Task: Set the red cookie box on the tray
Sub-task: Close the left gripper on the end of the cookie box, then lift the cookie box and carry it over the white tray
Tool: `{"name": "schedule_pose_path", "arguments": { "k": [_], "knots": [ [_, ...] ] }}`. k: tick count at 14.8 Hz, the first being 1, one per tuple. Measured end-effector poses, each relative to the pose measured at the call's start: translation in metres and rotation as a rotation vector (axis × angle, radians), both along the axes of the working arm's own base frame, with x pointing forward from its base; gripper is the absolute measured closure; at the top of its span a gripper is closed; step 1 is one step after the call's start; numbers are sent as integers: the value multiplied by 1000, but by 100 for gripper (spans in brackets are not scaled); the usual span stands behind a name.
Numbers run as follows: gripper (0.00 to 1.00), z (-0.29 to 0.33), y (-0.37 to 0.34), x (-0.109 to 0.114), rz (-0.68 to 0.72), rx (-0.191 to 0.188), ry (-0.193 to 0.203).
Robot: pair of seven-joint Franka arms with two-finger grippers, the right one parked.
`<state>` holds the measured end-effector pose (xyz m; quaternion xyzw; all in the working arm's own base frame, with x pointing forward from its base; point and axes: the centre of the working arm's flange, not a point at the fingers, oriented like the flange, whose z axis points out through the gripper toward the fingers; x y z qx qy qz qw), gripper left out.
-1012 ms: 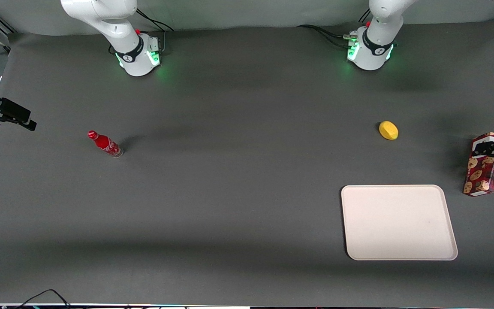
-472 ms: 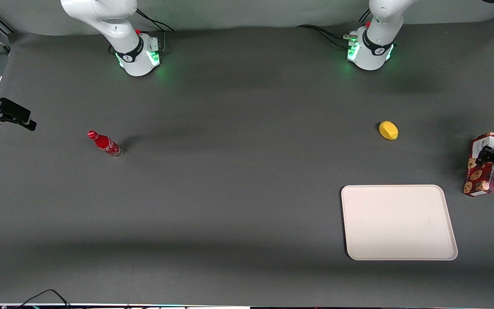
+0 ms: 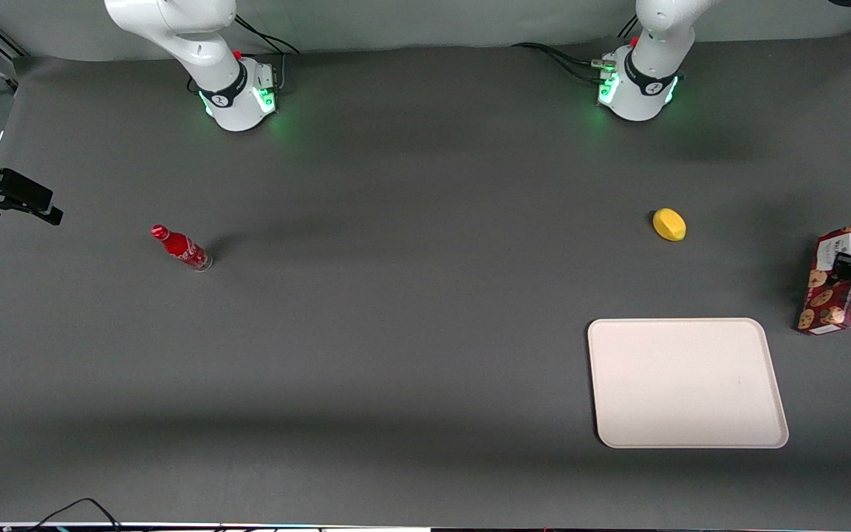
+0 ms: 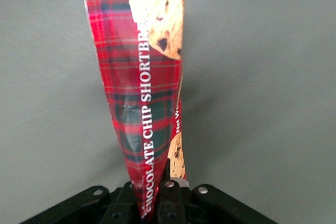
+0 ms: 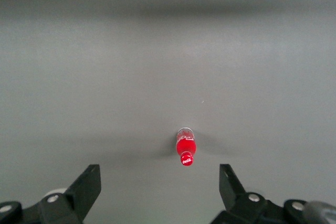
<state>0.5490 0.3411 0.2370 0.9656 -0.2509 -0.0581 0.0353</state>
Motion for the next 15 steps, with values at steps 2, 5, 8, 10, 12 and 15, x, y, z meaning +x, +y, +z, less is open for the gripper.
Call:
{"name": "schedule_pose_path", "arguments": {
  "k": [2,5,8,10,12,15],
  "knots": [
    [93,52,4,8,2,0,11],
    [93,170,-2,1,7,20,4],
    [93,275,-18,-29,15,51,0],
    [93,321,-27,-50,22,67,19],
    [93,335,-32,-58,27,68,26],
    [93,326,-50,-43,87,72,39]
  ]
}}
